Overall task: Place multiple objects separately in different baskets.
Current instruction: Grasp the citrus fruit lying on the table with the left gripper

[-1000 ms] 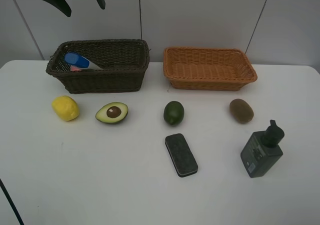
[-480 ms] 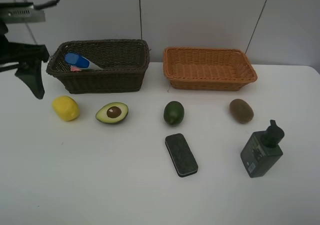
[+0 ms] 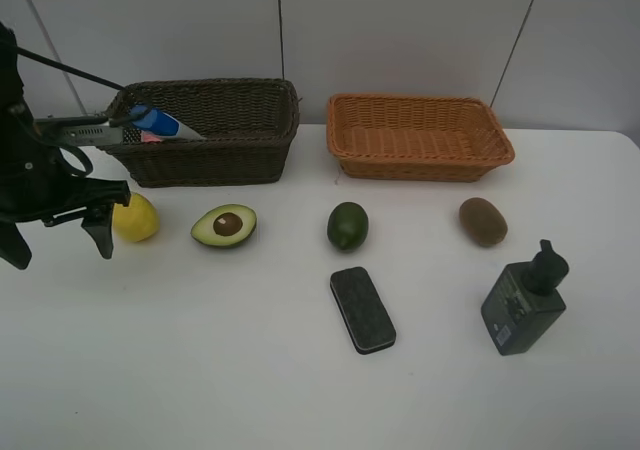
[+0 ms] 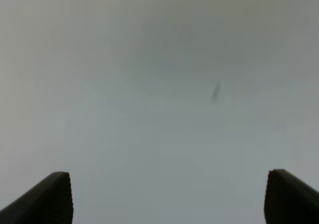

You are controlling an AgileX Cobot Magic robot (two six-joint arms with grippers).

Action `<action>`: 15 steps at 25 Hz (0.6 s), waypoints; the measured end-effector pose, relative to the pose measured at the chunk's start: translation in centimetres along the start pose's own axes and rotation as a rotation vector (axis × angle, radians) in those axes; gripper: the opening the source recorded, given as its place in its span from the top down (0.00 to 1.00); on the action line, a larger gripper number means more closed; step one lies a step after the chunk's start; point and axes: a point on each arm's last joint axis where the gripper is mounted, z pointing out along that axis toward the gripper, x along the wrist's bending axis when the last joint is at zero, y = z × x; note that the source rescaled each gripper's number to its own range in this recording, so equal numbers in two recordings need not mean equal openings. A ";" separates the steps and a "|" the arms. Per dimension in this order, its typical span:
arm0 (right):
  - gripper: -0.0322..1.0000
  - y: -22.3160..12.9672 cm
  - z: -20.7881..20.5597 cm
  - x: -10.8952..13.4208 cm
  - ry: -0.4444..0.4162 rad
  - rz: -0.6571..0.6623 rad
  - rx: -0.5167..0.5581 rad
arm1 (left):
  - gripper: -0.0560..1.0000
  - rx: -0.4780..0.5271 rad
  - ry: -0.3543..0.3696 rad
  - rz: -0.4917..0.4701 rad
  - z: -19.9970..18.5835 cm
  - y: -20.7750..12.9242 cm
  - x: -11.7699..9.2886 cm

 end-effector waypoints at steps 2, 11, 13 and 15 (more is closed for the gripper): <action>0.02 0.0 0.0 0.0 0.000 0.000 0.000 | 0.02 -0.019 -0.007 -0.013 0.9 0.7 0.1; 0.02 0.0 0.0 0.0 0.000 0.000 0.000 | 0.02 -0.225 -0.125 -0.094 1.4 3.0 -1.0; 0.02 0.0 0.0 0.0 0.000 0.000 0.000 | 0.02 -0.245 -0.140 -0.105 1.3 3.2 -1.1; 0.02 0.0 0.0 0.0 0.000 0.000 0.000 | 0.02 -0.257 -0.151 -0.114 1.5 3.4 -1.3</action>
